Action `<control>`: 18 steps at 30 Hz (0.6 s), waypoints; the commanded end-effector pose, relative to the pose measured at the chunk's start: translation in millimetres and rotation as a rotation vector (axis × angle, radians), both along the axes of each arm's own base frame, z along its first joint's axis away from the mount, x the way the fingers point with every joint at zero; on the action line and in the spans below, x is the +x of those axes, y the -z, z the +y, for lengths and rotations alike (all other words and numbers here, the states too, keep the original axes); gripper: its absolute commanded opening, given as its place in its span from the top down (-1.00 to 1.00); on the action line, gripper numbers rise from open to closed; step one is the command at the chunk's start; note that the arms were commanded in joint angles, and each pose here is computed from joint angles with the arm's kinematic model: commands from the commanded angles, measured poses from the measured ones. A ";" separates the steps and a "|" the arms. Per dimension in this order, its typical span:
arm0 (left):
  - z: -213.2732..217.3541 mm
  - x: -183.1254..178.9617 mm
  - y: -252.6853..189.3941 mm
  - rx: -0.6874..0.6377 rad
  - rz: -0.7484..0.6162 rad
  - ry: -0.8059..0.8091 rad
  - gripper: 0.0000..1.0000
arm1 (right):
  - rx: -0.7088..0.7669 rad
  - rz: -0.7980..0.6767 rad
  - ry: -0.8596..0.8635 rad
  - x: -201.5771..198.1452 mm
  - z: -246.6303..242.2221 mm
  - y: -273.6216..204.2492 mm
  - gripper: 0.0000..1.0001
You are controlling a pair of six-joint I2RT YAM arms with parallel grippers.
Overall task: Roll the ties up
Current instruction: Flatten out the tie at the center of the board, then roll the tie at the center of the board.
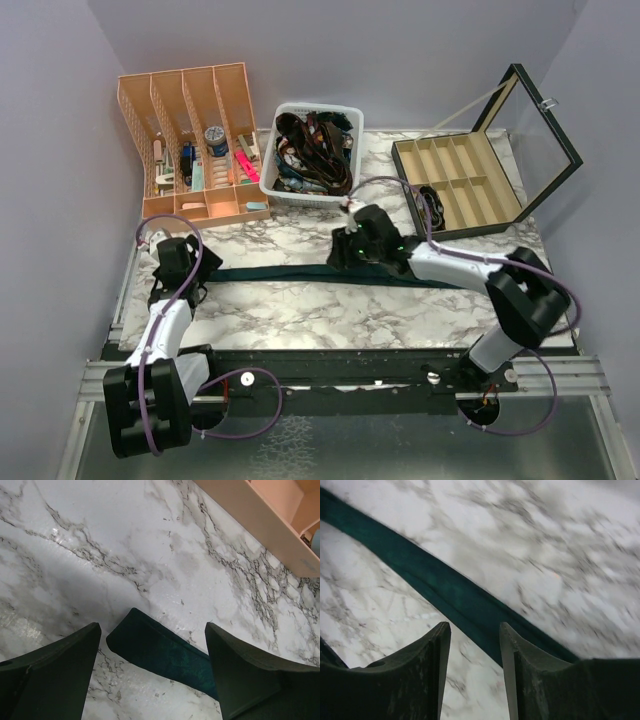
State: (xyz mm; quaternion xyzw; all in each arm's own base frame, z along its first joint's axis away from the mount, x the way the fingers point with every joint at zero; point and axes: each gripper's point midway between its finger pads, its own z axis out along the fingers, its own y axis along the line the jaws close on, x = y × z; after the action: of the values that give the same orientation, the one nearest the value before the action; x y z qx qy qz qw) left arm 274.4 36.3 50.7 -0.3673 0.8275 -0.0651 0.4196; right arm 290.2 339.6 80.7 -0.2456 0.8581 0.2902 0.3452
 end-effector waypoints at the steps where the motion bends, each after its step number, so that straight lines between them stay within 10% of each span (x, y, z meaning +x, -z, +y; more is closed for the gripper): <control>1: -2.4 9.9 -19.1 -0.019 -0.052 0.015 -0.73 | -0.099 0.194 0.438 -10.6 -90.3 27.9 0.02; 12: -18.4 18.1 -36.0 -0.081 -0.099 0.084 -0.76 | -0.195 0.228 0.848 -38.2 -220.2 28.4 -0.39; 18: -23.2 18.7 -34.3 -0.095 -0.086 0.110 -0.77 | -0.210 0.280 1.001 -40.4 -274.2 42.1 -0.29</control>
State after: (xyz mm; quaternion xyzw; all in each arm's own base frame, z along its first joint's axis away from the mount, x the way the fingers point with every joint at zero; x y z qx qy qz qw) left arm 286.5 18.0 74.6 -0.3462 0.8254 -0.1220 0.4289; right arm 265.4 106.6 55.7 0.1499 0.9294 0.0901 0.3251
